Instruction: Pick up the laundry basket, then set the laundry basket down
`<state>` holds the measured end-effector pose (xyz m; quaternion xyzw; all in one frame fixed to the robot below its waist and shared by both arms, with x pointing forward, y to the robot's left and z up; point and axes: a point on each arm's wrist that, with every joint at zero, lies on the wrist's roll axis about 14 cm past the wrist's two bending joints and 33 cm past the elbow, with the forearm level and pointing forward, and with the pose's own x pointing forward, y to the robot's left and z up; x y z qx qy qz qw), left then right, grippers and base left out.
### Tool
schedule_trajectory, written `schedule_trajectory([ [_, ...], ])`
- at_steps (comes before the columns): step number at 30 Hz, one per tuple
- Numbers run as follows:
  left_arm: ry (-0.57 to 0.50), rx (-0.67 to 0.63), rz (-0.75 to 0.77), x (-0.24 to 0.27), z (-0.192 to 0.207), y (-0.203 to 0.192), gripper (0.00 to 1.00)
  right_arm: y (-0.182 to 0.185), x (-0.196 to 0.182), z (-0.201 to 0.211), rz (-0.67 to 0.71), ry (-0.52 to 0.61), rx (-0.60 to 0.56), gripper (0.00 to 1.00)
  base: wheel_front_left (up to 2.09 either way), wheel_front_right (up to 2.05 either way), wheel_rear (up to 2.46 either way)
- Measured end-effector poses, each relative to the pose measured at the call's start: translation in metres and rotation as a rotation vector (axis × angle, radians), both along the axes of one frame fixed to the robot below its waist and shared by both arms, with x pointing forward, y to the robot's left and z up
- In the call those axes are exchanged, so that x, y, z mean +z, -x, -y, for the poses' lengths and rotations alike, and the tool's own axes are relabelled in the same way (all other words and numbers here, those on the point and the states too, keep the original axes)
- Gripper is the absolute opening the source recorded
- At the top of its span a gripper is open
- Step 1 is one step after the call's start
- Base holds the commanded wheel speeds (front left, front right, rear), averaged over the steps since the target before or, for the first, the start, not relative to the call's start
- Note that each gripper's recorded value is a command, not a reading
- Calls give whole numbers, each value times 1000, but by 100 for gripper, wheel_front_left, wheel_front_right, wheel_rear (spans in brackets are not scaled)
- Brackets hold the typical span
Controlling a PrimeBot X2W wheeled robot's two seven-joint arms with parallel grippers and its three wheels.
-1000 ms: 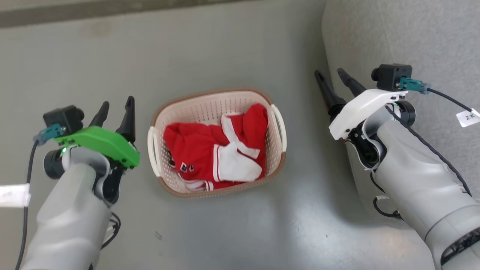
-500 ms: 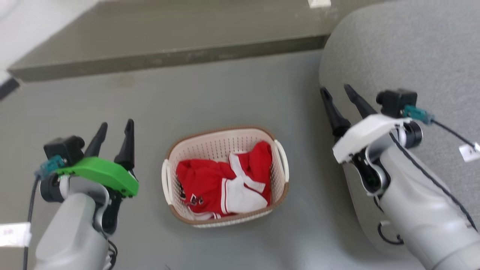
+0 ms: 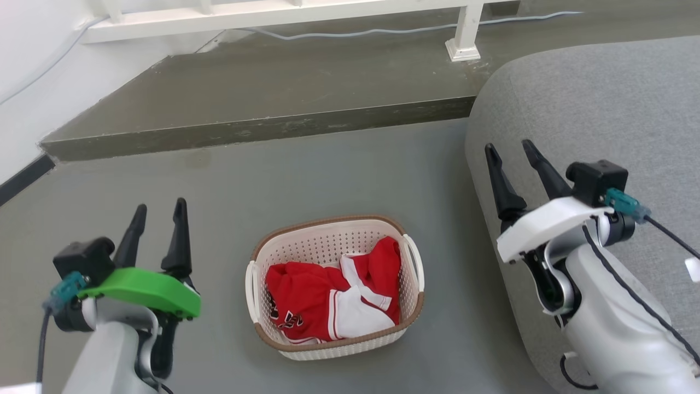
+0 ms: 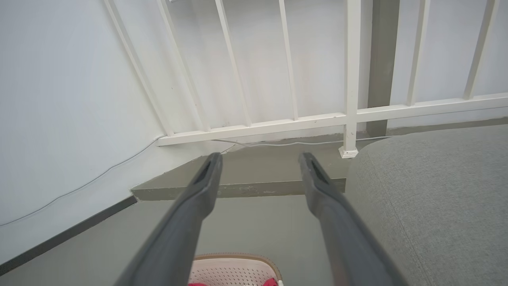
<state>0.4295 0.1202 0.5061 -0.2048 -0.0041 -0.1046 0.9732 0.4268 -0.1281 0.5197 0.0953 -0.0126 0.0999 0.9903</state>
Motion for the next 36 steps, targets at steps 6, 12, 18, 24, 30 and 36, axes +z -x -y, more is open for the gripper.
schedule_trajectory([
  [6,11,4,-4,-4,3,12,100,9,0,2,13,8,-10,100,0,0,0],
  [12,-6,10,9,-3,2,19,100,16,2,4,28,14,-22,100,0,0,0],
  [18,-11,16,27,1,1,24,100,23,1,7,35,21,-32,100,0,0,0],
  [24,-30,21,30,0,-1,29,100,29,-5,9,24,27,-40,100,0,0,0],
  [30,-23,29,25,-2,-1,33,100,33,-7,13,18,21,-60,100,0,0,0],
  [36,-21,24,21,-5,-1,37,100,36,-10,14,12,18,-65,100,0,0,0],
])
